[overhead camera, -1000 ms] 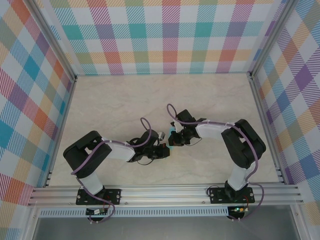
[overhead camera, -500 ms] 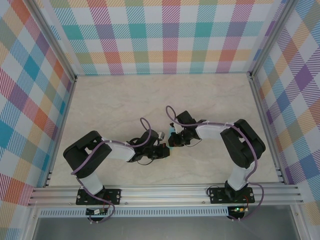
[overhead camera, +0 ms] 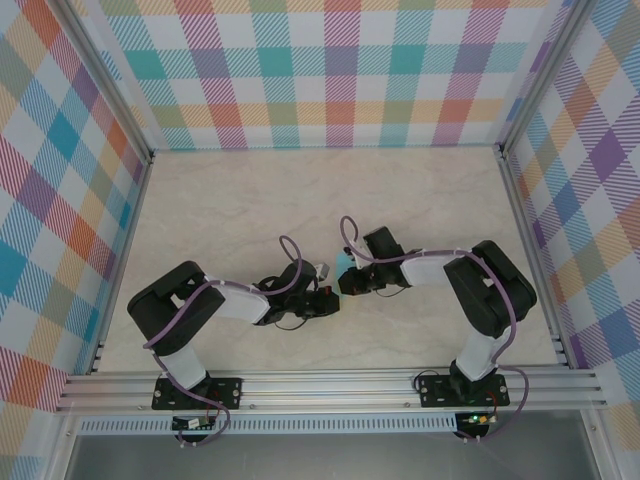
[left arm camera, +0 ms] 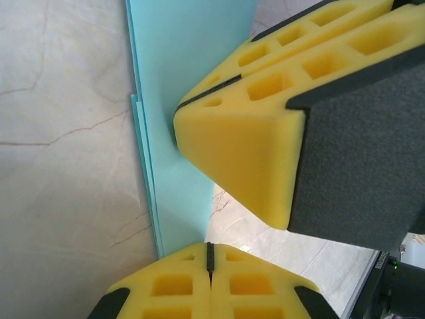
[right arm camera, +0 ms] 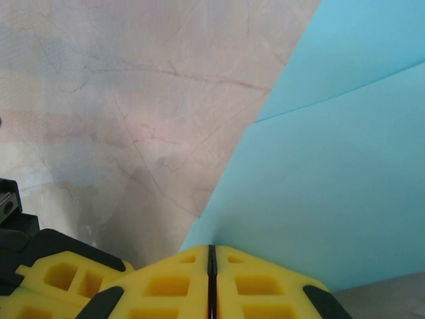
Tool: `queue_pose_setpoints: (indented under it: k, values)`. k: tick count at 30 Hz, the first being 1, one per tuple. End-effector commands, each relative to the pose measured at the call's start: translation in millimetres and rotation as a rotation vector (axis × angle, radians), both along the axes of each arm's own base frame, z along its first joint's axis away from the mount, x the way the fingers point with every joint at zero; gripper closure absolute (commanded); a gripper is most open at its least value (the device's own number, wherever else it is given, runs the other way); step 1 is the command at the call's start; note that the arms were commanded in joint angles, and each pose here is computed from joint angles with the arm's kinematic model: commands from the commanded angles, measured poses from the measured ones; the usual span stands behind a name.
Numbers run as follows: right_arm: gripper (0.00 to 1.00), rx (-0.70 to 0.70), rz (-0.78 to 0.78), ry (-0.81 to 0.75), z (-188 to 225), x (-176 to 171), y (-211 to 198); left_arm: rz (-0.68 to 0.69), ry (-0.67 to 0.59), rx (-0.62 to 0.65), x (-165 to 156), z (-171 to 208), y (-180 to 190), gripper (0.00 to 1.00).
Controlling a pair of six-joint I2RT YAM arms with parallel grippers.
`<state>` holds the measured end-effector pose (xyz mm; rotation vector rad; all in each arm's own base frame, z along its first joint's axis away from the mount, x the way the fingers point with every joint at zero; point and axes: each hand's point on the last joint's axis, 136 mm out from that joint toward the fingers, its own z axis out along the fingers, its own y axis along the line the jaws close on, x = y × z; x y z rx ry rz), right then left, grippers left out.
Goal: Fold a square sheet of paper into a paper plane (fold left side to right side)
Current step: Fold the wing for the fifth time at the center of the table.
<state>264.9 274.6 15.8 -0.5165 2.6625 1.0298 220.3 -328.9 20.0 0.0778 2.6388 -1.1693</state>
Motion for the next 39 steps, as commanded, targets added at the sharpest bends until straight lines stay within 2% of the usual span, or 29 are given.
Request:
queue_pose_setpoints:
  k: [1, 25, 31, 39]
  values:
    - [0.9, -0.11, -0.11, -0.112, -16, 40, -34, 0.013, 0.148, 0.158, -27, -49, 34, 1.0]
    - [0.89, -0.153, -0.305, -0.008, -23, 100, -79, 0.006, 0.152, 0.144, -29, -47, 33, 1.0]
    - [0.89, -0.183, -0.336, 0.03, -30, 106, -88, 0.004, 0.159, 0.137, -32, -44, 34, 1.0]
    - [0.89, -0.129, -0.338, 0.073, -28, 106, -86, -0.013, 0.176, 0.127, -44, -40, 37, 1.0]
